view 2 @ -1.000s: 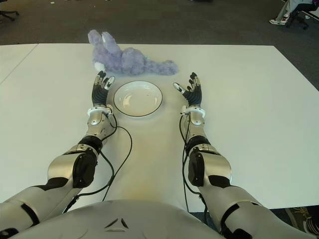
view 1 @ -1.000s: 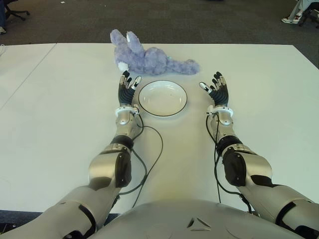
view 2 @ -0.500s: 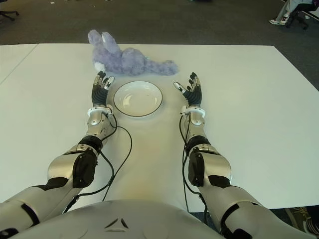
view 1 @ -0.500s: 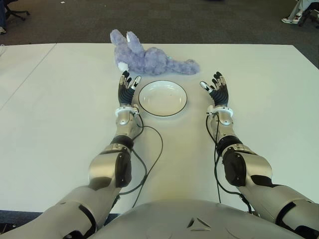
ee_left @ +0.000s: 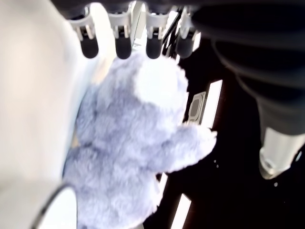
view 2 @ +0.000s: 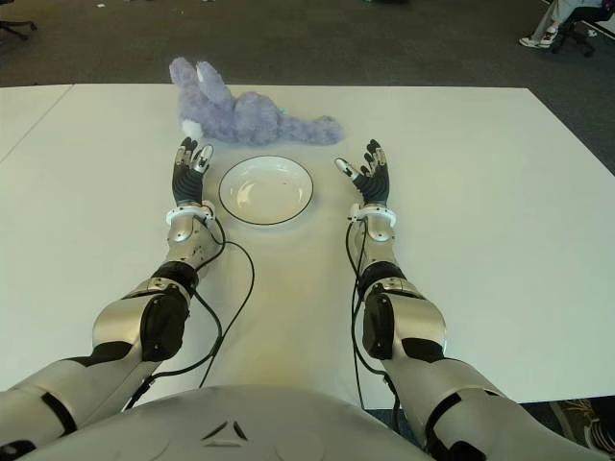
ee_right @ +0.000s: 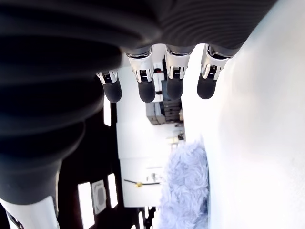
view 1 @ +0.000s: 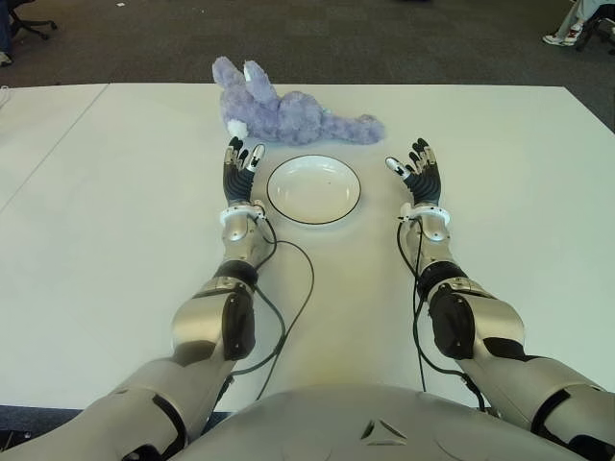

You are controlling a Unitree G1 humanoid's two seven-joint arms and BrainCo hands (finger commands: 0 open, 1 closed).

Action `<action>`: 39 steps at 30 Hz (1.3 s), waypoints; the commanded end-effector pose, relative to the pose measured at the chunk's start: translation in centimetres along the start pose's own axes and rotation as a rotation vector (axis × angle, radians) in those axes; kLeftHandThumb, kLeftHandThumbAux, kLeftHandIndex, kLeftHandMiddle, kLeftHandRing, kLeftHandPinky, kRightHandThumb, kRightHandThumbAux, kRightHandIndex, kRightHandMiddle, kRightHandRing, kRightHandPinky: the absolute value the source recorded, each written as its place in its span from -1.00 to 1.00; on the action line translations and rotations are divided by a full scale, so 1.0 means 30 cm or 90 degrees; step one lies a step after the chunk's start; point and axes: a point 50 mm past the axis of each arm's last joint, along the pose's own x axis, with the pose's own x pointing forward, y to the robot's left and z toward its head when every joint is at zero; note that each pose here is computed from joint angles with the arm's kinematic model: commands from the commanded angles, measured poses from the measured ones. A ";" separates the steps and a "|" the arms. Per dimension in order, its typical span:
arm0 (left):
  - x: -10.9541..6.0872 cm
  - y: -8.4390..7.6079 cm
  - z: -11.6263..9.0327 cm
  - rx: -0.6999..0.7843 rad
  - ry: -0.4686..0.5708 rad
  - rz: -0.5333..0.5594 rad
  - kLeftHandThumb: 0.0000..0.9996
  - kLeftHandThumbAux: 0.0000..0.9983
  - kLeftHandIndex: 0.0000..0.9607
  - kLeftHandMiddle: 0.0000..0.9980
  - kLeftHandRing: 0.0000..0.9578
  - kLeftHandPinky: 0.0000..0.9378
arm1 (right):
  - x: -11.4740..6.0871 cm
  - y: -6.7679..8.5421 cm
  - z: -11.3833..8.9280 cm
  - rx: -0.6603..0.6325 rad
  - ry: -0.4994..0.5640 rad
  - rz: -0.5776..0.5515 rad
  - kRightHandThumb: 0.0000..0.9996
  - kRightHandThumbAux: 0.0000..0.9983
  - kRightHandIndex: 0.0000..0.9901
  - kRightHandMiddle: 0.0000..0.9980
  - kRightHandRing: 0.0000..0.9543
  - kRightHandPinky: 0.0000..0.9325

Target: Put the doll into the plate.

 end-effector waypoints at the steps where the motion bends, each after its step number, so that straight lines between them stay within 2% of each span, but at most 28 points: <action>1: -0.162 0.209 -0.193 0.020 0.165 0.127 -1.00 0.19 -1.00 -0.96 -0.97 -0.98 | -0.286 -0.048 -0.359 0.013 0.338 -0.041 -1.00 0.47 -0.93 -0.94 -0.94 -0.89; 4: -0.127 0.218 -0.154 0.034 0.136 0.135 -1.00 0.20 -1.00 -0.97 -0.98 -0.98 | -0.286 -0.048 -0.359 0.009 0.339 -0.041 -1.00 0.46 -0.93 -0.94 -0.94 -0.88; 20: -0.021 0.252 -0.019 0.064 0.057 0.148 -1.00 0.24 -1.00 -1.00 -1.00 -1.00 | -0.284 -0.049 -0.358 0.010 0.341 -0.043 -1.00 0.43 -0.94 -0.94 -0.95 -0.91; 26: 0.021 0.241 0.041 0.068 0.018 0.142 -1.00 0.26 -1.00 -1.00 -1.00 -0.99 | -0.284 -0.048 -0.358 0.015 0.340 -0.043 -1.00 0.46 -0.94 -0.94 -0.95 -0.93; 32: 0.059 0.236 0.091 0.086 0.002 0.135 -0.96 0.35 -1.00 -1.00 -1.00 -0.98 | -0.283 -0.047 -0.359 0.024 0.346 -0.049 -1.00 0.50 -0.92 -0.93 -0.94 -0.87; 39: 0.096 0.214 0.145 0.179 -0.019 0.118 -0.85 0.42 -1.00 -1.00 -1.00 -0.98 | -0.282 -0.043 -0.357 0.006 0.341 -0.045 -1.00 0.48 -0.92 -0.93 -0.93 -0.87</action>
